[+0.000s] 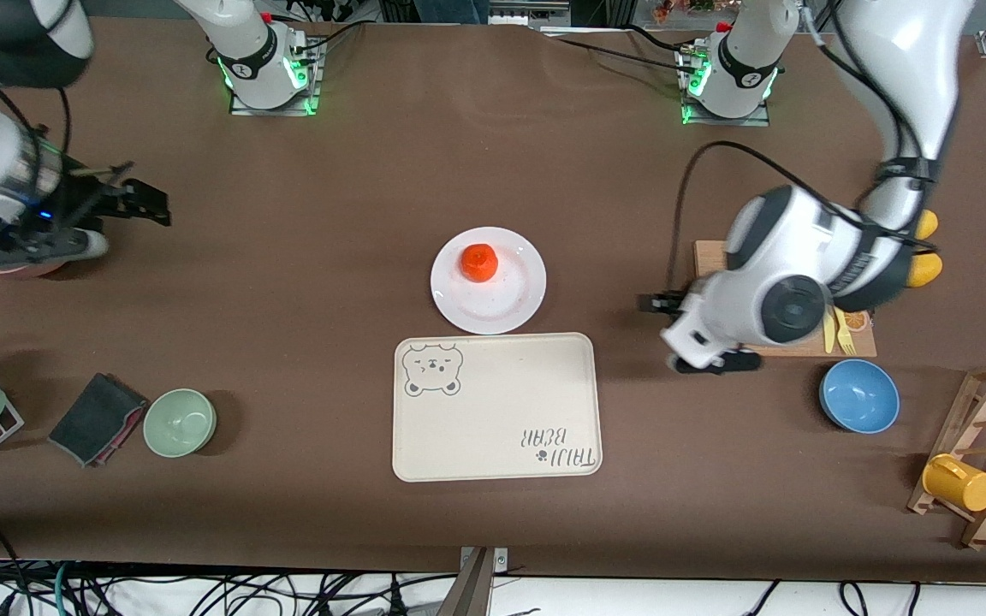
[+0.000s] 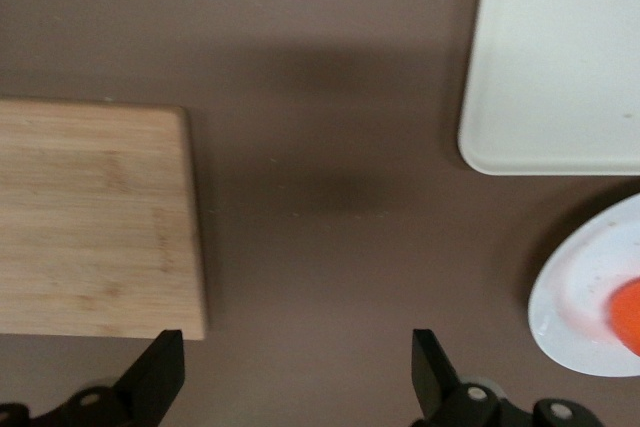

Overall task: Place orange and plate with both arms
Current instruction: 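Retract the left gripper while the right gripper grasps the plate rim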

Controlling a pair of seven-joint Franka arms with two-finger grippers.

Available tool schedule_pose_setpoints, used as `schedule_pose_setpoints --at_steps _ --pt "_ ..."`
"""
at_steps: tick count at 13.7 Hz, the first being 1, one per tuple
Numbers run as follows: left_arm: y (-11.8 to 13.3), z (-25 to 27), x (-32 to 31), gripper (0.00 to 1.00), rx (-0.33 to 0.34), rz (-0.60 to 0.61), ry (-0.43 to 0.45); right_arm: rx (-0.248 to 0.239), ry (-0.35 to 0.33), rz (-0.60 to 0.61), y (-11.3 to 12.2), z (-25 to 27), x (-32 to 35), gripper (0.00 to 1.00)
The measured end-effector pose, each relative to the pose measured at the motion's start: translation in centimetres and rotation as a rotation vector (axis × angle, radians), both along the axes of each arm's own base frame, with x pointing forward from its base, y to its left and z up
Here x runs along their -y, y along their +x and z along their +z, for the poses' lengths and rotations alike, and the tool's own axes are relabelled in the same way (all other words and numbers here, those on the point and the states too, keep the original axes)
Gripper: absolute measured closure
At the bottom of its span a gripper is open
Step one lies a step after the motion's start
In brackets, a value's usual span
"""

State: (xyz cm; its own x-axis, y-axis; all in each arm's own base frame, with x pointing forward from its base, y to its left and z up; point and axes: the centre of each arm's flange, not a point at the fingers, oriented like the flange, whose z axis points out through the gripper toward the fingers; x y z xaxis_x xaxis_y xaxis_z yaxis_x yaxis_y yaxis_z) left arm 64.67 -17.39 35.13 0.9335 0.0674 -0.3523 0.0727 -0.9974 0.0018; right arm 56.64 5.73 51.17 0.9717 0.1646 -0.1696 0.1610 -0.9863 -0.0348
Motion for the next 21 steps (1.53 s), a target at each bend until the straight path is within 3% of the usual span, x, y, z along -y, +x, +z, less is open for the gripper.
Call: schedule_pose_setpoints --at_steps 2,5,8,11,13,16,18,21 --pt "0.5 0.2 -4.4 0.0 -0.014 0.01 0.046 -0.04 0.071 0.005 1.1 -3.5 -2.5 0.0" --pt "0.8 2.3 -7.6 0.0 0.016 -0.016 0.104 -0.04 0.192 -0.012 3.1 -8.9 -7.6 0.0" --pt "1.2 4.8 -12.7 0.0 0.05 -0.027 0.089 -0.062 0.347 -0.158 4.2 -14.6 -13.6 0.0" --pt "0.8 9.0 -17.0 0.0 0.108 0.021 0.099 -0.141 0.485 -0.286 4.2 -20.7 -17.2 0.0" --pt "0.3 11.1 -17.0 0.0 0.131 0.029 0.098 -0.114 0.546 -0.365 3.6 -24.5 -20.0 0.0" --pt "0.0 12.2 -17.2 0.0 0.142 0.045 0.078 -0.067 0.554 -0.364 0.5 -28.8 -24.1 0.0" --pt "-0.3 13.1 -17.9 0.0 0.151 0.069 0.058 -0.076 0.652 -0.376 -0.3 -30.5 -24.5 0.0" --pt "-1.6 15.7 -18.0 0.0 0.177 0.084 0.039 -0.046 0.801 -0.374 -1.4 -33.0 -23.7 0.0"
